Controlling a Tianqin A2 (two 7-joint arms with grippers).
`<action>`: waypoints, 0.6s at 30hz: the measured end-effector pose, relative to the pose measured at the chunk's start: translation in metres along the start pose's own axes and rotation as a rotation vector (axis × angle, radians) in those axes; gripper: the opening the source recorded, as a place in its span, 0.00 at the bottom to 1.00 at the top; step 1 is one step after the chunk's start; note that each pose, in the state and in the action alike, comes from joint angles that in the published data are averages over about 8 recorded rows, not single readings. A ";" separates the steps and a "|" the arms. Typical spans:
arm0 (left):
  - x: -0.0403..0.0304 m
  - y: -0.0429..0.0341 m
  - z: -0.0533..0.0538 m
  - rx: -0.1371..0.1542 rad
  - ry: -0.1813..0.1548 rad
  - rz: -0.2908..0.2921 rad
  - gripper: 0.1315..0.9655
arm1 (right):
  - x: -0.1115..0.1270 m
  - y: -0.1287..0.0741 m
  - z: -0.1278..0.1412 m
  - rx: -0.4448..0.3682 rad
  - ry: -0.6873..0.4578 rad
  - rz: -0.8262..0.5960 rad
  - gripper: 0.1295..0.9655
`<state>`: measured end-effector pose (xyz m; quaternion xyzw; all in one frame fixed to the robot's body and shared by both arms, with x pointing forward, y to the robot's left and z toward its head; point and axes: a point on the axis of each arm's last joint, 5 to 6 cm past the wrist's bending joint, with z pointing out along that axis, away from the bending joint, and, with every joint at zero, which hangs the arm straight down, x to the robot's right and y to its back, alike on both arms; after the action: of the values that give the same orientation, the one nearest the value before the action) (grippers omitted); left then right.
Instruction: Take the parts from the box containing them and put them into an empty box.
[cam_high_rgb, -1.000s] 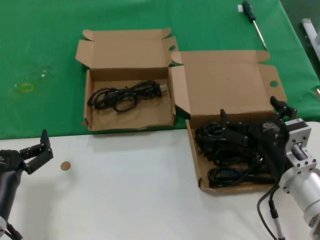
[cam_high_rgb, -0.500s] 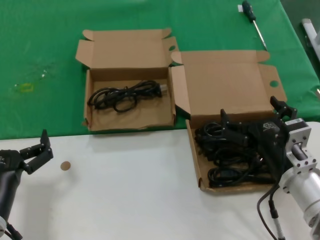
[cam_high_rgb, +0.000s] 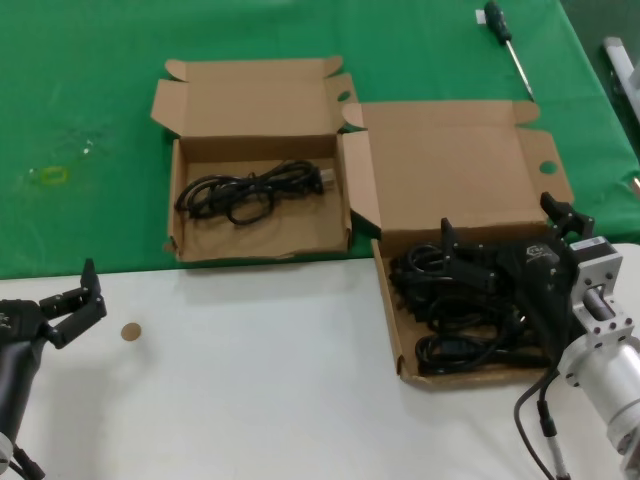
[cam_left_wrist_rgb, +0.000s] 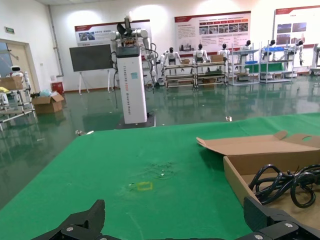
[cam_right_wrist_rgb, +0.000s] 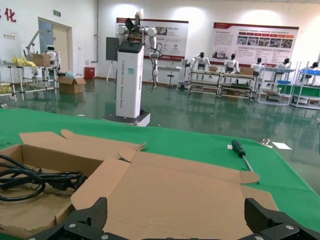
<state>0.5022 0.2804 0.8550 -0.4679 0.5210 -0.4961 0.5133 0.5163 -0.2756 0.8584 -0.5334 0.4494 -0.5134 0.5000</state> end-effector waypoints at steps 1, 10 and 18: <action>0.0000 0.0000 0.000 0.000 0.000 0.000 1.00 | 0.000 0.000 0.000 0.000 0.000 0.000 1.00; 0.0000 0.0000 0.000 0.000 0.000 0.000 1.00 | 0.000 0.000 0.000 0.000 0.000 0.000 1.00; 0.0000 0.0000 0.000 0.000 0.000 0.000 1.00 | 0.000 0.000 0.000 0.000 0.000 0.000 1.00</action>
<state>0.5022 0.2804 0.8550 -0.4679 0.5210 -0.4961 0.5133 0.5163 -0.2756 0.8584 -0.5334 0.4494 -0.5134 0.5000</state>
